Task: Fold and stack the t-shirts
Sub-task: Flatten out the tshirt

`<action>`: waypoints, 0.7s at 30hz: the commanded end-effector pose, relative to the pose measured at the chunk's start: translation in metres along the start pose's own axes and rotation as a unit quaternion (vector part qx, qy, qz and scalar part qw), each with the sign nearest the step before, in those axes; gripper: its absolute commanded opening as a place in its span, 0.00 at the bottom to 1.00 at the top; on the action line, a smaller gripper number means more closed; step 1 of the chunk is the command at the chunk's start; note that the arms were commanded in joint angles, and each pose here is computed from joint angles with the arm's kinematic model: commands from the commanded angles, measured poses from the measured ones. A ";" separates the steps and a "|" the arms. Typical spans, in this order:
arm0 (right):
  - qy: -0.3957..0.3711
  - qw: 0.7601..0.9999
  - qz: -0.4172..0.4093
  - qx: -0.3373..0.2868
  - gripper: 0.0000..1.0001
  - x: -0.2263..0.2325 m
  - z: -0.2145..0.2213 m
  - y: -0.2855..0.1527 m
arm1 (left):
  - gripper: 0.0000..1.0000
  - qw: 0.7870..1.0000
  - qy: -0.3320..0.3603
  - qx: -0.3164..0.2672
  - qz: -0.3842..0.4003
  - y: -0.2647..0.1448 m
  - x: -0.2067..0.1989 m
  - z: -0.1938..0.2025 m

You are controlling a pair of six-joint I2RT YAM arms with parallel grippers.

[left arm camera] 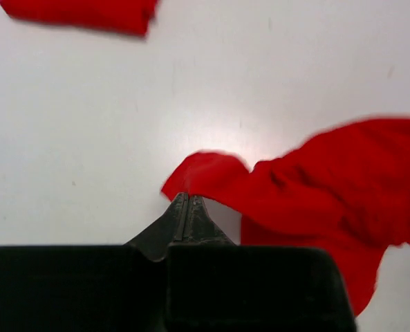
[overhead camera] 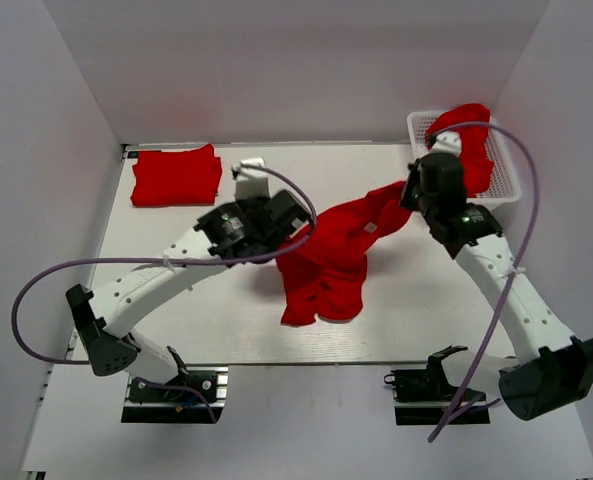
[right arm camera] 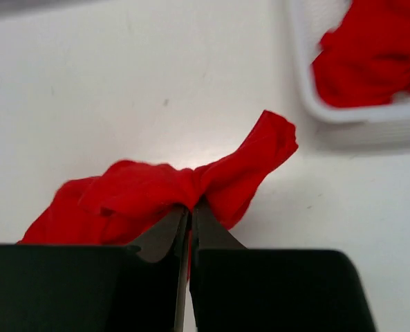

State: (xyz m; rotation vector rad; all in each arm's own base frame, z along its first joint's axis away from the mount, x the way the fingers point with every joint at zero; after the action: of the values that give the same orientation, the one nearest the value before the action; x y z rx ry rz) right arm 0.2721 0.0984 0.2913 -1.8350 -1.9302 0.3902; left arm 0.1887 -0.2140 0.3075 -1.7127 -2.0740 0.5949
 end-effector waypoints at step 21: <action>-0.010 0.873 -0.069 -0.483 0.00 -0.047 -0.194 -0.345 | 0.00 0.895 -0.143 -0.410 0.099 -0.196 0.196 -0.231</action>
State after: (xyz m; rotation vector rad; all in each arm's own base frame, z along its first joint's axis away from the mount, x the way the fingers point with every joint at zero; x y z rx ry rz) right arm 0.0974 0.0097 0.6086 -2.2331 -2.3239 -0.6944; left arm 0.1026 -0.0103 0.6056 -2.3730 -2.7890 0.1894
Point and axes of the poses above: each gripper's point midway between its finger pads, its own y axis out along the fingers, its own x axis along the line the jaws close on, z = x × y, the point moved 9 cm from there along -y, back along the fingers, and after that the axes turned 1 degree about -y, right-handed, at the moved point
